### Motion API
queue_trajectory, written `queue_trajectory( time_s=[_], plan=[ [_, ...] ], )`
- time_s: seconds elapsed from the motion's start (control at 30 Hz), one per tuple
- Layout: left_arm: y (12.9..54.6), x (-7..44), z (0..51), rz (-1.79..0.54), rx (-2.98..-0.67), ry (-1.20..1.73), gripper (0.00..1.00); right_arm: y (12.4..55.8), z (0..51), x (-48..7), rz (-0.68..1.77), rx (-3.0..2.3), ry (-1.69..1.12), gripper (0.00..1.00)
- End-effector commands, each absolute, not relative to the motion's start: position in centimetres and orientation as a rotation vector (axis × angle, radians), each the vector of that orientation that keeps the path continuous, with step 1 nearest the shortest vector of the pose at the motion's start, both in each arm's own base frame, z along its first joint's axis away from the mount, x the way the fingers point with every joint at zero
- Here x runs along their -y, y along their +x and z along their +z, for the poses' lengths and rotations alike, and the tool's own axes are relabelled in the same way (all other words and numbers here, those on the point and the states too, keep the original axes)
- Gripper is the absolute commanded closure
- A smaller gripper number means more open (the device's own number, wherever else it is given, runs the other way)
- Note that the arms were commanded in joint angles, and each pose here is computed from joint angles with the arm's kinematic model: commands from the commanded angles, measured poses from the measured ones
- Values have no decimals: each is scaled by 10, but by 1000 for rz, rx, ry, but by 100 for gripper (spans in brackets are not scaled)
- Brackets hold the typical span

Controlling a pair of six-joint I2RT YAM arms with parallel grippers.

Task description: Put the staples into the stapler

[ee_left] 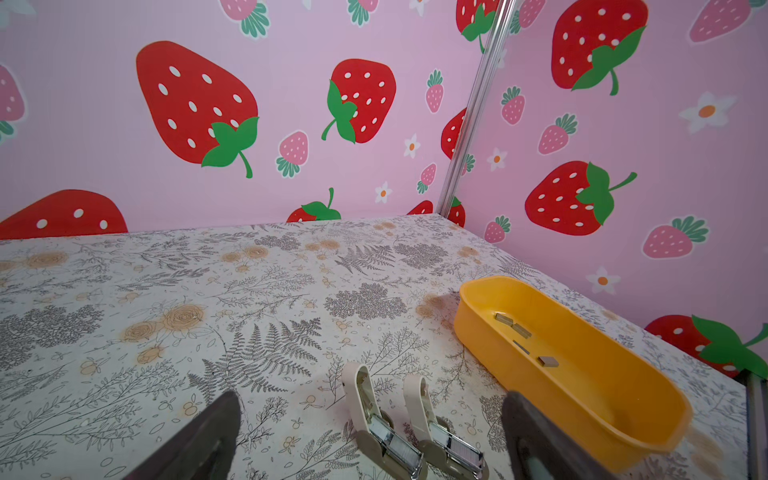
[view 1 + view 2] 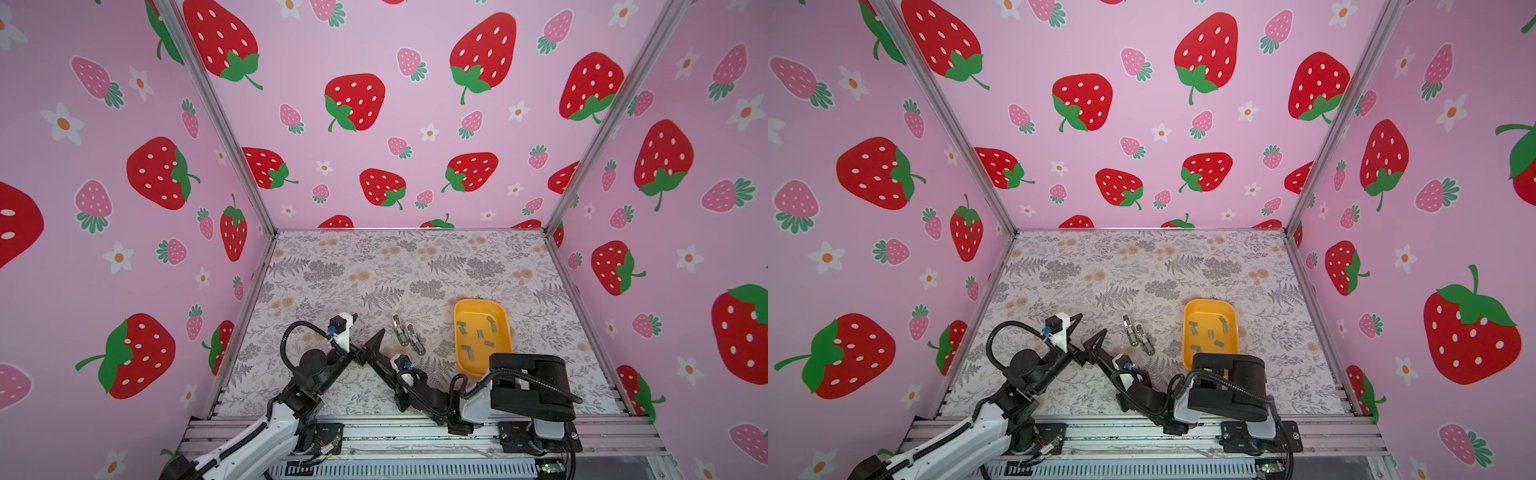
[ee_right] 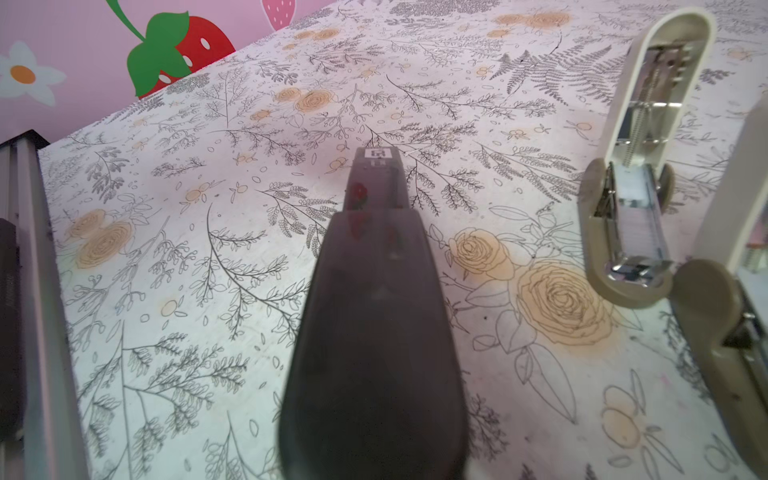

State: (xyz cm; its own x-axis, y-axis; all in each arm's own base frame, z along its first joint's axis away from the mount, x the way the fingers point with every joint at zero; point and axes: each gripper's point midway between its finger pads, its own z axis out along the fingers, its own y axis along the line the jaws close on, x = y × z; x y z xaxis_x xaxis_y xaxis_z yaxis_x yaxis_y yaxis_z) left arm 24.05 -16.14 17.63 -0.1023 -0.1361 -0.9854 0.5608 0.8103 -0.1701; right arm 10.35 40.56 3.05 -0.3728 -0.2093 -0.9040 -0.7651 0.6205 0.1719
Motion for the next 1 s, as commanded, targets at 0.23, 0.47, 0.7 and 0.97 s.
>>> queue_trajectory(
  time_s=[0.23,0.47,0.7,0.97],
  plan=[
    [266,141,149,-458,-1707,209,1,100,33,-402,647,-1874,-792,66],
    [273,151,131,-475,-1754,225,1,106,61,-387,636,-1843,-736,42],
    [275,152,119,-457,-1770,244,1,99,102,-392,704,-1770,-780,54],
    [277,155,107,-442,-1770,274,1,100,102,-407,664,-1760,-812,68]
  ],
)
